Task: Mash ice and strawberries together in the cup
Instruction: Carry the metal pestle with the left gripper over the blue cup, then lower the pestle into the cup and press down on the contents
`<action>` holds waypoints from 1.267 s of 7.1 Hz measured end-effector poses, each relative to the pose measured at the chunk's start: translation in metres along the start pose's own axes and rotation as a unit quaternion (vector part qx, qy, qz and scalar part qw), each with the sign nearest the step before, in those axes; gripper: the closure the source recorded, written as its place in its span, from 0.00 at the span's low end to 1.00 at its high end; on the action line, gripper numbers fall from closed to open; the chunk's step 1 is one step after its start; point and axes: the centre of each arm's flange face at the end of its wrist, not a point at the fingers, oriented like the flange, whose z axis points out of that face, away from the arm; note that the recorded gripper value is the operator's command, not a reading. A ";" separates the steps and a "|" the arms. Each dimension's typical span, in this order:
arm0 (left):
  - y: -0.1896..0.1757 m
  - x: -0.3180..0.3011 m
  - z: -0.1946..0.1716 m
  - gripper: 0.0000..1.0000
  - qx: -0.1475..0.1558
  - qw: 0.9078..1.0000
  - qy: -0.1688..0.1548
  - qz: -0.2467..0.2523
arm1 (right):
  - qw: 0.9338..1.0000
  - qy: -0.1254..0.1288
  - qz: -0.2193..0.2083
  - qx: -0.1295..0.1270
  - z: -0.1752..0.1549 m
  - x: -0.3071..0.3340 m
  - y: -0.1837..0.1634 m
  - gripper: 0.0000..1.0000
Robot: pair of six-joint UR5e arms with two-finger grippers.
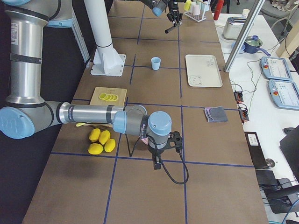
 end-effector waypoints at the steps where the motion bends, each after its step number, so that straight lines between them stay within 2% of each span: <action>1: -0.004 0.026 0.018 1.00 0.036 0.998 0.015 0.040 | 1.000 0.000 0.001 0.001 -0.001 0.000 0.000 0.00; 3: -0.005 0.068 0.039 1.00 0.118 0.987 0.026 0.105 | 1.000 0.000 0.002 0.003 -0.002 0.002 0.002 0.00; 5: 0.015 0.116 0.061 1.00 0.192 0.971 0.030 0.136 | 1.000 0.000 0.004 0.005 -0.004 0.002 0.003 0.00; 7: 0.030 0.137 0.071 1.00 0.234 0.958 0.032 0.165 | 1.000 0.000 0.004 0.005 -0.004 0.003 0.005 0.00; 9: 0.053 0.137 0.092 1.00 0.259 0.952 0.020 0.163 | 1.000 0.000 0.005 0.006 -0.005 0.003 0.006 0.00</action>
